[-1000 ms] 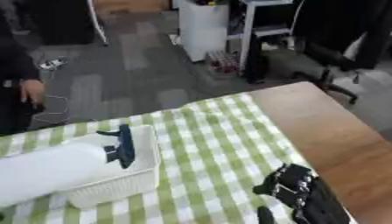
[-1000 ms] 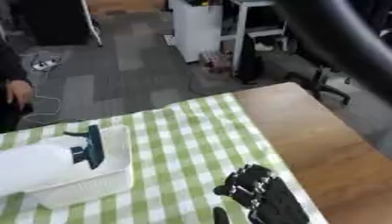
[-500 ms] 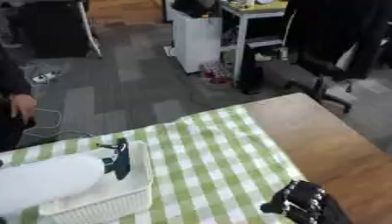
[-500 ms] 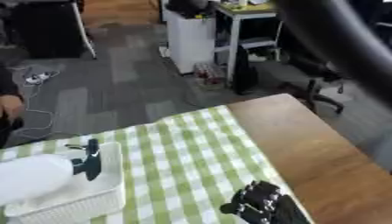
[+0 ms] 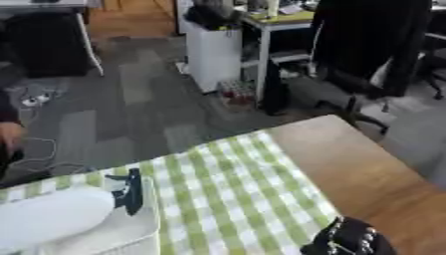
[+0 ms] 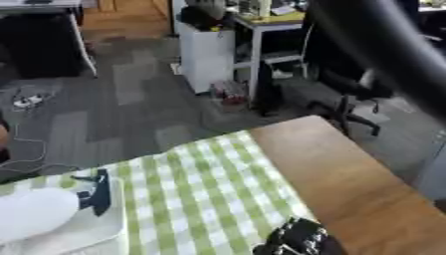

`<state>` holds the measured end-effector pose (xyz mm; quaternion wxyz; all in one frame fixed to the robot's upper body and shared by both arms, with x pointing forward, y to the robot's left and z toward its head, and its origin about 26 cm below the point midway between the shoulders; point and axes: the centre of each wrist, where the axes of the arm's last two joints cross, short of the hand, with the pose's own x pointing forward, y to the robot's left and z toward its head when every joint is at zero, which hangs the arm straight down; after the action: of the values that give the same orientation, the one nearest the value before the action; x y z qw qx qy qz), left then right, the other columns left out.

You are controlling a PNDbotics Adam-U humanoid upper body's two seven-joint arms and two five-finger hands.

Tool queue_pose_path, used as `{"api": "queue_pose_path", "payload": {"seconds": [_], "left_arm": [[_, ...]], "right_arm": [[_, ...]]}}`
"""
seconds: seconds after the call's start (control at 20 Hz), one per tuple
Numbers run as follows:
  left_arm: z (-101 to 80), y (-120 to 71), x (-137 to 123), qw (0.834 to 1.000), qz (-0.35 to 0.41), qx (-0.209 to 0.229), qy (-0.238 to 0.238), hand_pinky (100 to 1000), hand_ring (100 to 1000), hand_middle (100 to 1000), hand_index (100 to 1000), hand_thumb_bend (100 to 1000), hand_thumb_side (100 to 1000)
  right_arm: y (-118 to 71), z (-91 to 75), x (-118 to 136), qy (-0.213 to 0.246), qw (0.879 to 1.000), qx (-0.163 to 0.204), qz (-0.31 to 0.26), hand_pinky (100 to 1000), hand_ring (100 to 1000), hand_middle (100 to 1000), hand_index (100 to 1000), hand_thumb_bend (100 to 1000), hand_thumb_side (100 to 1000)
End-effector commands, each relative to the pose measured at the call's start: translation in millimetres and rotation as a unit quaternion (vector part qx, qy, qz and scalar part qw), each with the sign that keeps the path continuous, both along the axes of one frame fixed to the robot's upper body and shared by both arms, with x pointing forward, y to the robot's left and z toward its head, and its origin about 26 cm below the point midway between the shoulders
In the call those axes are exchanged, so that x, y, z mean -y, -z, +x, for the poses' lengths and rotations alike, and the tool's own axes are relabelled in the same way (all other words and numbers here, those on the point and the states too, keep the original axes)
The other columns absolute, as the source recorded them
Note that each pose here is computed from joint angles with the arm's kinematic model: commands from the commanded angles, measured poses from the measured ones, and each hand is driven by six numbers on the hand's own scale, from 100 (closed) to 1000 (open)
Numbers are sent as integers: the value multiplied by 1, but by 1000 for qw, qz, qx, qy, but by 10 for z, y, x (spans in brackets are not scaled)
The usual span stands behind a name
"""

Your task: Pick up objects on the table and place them in the box.

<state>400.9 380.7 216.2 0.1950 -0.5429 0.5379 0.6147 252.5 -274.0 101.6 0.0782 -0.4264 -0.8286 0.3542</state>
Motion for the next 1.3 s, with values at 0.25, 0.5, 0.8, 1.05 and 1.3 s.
{"api": "queue_pose_path", "payload": {"seconds": [0.25, 0.5, 0.8, 1.05, 1.3], "left_arm": [[28, -66, 3, 997, 53, -18, 59, 1000, 977, 863, 883, 158, 1000], [12, -80, 13, 995, 72, -18, 61, 1000, 1000, 1000, 977, 199, 1000], [-65, -243, -72, 997, 36, 2, 63, 1000, 1000, 994, 960, 190, 1000], [-406, -441, -138, 992, -19, -27, 118, 1000, 1000, 962, 926, 179, 1000], [-862, -487, 2, 978, -73, -56, 186, 1000, 1000, 951, 923, 170, 1000]], "right_arm": [[-47, -10, 22, -7, 1000, -3, -5, 359, 401, 438, 585, 100, 1000], [-23, -30, 34, -3, 1000, -13, -7, 359, 401, 439, 585, 100, 1000], [15, -60, 46, 2, 1000, -29, -6, 354, 396, 435, 584, 100, 1000], [58, -94, 59, 8, 999, -47, 4, 347, 388, 428, 583, 100, 1000], [85, -120, 79, 8, 998, -64, 12, 345, 386, 426, 583, 100, 1000]]}}
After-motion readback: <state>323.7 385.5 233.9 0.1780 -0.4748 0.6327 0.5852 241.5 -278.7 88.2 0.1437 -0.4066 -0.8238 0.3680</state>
